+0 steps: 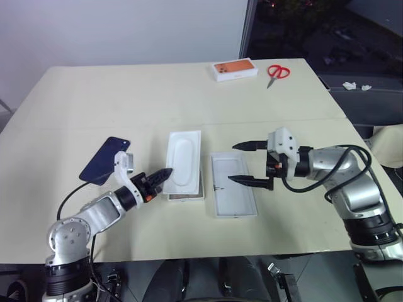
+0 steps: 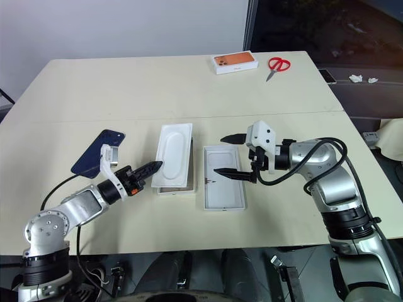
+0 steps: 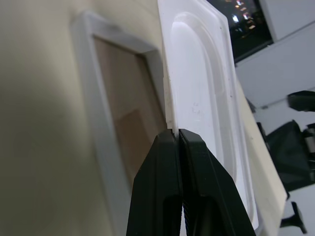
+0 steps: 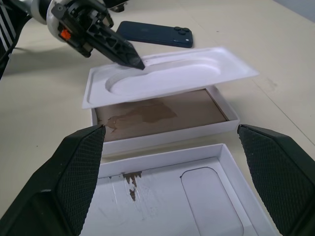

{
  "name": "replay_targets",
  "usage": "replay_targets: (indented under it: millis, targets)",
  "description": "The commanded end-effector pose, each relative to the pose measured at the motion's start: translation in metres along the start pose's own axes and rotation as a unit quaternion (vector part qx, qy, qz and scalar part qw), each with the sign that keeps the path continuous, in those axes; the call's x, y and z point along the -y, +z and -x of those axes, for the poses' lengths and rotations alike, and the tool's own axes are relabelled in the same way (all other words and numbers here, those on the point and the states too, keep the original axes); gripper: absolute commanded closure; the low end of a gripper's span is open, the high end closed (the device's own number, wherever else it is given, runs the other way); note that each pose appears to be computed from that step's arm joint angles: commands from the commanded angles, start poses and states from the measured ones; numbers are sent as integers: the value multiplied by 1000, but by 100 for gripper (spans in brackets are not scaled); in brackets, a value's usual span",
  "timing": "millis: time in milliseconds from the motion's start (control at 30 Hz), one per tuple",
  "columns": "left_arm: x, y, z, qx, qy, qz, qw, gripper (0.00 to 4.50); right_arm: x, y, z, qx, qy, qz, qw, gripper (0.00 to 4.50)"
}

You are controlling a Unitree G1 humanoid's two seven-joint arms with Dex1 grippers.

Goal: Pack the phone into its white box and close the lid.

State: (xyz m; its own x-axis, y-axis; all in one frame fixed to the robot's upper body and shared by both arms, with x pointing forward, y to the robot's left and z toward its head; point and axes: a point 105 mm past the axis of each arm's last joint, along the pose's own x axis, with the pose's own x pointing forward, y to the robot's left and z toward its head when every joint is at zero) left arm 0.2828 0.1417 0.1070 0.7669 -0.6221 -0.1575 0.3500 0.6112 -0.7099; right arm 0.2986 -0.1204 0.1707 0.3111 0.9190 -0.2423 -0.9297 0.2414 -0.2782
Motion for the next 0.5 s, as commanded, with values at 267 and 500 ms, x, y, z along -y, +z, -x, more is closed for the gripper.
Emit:
replay_targets:
  millis: [267, 500]
  targets:
    - [10, 6, -10, 21, -8, -41, 999, 302, -1, 15, 0, 20, -6, 30, 999, 0]
    - [19, 9, -1, 10, -41, -48, 998, 258, 0, 15, -1, 22, -9, 30, 999, 0]
